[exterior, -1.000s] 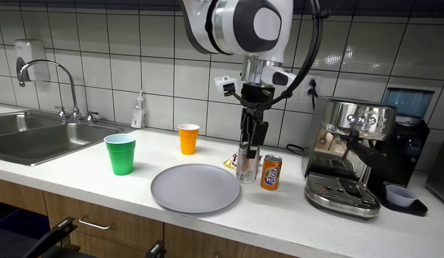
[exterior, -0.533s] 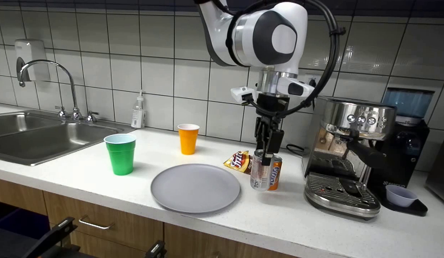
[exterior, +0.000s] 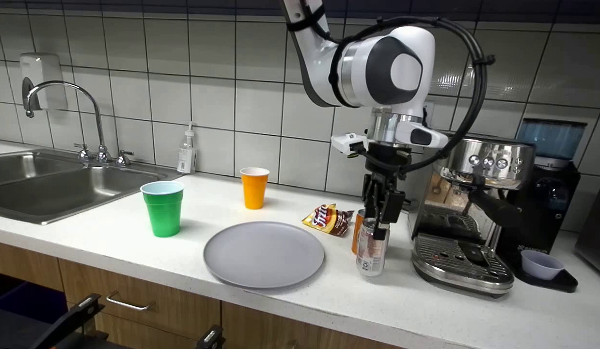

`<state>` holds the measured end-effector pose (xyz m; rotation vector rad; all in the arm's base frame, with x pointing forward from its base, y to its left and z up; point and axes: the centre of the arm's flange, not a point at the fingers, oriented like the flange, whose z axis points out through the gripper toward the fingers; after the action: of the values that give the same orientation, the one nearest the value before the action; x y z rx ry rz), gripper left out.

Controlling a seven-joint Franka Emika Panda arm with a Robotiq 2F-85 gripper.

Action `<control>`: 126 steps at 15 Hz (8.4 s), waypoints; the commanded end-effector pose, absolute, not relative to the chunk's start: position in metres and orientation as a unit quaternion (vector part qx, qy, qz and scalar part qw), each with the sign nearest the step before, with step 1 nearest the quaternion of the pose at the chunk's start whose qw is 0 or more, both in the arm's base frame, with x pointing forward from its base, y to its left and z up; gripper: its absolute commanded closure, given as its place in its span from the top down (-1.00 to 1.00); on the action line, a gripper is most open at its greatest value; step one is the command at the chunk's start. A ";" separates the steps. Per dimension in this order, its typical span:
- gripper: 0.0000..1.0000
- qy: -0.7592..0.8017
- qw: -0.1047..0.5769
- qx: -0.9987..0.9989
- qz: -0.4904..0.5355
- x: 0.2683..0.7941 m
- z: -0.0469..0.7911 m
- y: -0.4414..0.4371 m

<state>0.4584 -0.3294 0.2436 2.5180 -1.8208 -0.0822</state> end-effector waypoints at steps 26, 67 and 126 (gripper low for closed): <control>1.00 -0.547 0.003 0.837 -0.021 0.468 0.290 -0.338; 1.00 -0.352 -0.034 0.933 0.065 0.583 0.293 -0.051; -0.98 -0.370 -0.034 0.925 0.082 0.641 0.258 -0.020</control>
<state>0.6532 -0.0191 0.2369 2.9604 -1.1611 0.2647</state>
